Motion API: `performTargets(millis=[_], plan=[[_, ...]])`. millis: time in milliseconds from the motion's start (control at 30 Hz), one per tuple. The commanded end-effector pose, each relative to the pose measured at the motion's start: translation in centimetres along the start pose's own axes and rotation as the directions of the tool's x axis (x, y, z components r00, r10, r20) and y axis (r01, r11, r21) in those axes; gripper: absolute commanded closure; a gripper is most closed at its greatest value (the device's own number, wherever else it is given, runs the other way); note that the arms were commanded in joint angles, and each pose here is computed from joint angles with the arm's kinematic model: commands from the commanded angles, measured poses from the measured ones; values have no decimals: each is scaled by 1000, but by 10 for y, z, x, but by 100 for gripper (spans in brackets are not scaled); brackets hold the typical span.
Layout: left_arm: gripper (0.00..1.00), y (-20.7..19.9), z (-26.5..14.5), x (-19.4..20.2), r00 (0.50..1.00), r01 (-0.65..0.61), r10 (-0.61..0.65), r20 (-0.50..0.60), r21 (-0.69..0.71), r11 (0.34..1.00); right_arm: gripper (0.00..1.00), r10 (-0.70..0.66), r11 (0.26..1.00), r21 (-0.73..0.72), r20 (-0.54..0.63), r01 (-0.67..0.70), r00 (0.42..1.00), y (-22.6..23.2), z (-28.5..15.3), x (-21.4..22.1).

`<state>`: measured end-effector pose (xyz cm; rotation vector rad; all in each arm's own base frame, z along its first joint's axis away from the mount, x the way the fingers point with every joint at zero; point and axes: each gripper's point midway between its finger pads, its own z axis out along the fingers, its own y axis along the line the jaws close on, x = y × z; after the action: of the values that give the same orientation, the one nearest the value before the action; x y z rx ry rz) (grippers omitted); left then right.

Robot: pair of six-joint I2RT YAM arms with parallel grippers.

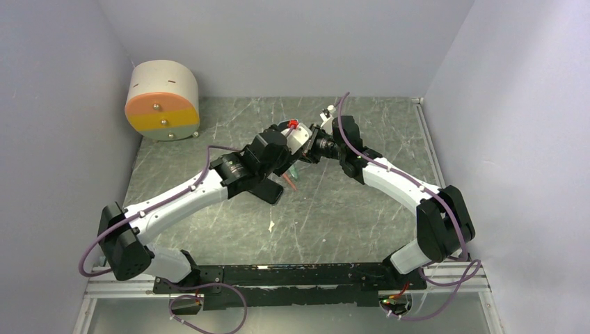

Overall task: Take the phone out of the phone case
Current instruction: Remove the phone case from the phone.

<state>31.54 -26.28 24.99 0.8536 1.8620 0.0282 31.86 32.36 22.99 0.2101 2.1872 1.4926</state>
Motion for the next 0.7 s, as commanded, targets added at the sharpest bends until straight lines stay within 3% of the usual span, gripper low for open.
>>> performTargets(millis=[0, 200, 333, 433, 667], plan=[[38, 10, 6, -1, 999, -35, 35, -15, -58, 998, 100, -62, 982, -176, 47, 69, 997, 62, -10, -15], [54, 6, 13, 5, 998, -48, 46, -38, -64, 997, 100, -52, 983, -171, 80, 65, 995, 64, -14, -18], [83, 5, 5, 0, 1000, -25, 24, -18, -46, 999, 100, -26, 992, -119, 112, 39, 993, 49, -13, -21], [97, 3, -1, -5, 1000, 8, -7, 4, -20, 1000, 100, 11, 998, -66, 130, -2, 991, 31, -9, -21], [97, 1, -16, -9, 998, 53, -53, 27, 17, 998, 100, 81, 990, 93, 205, -102, 975, -21, -6, -23]])
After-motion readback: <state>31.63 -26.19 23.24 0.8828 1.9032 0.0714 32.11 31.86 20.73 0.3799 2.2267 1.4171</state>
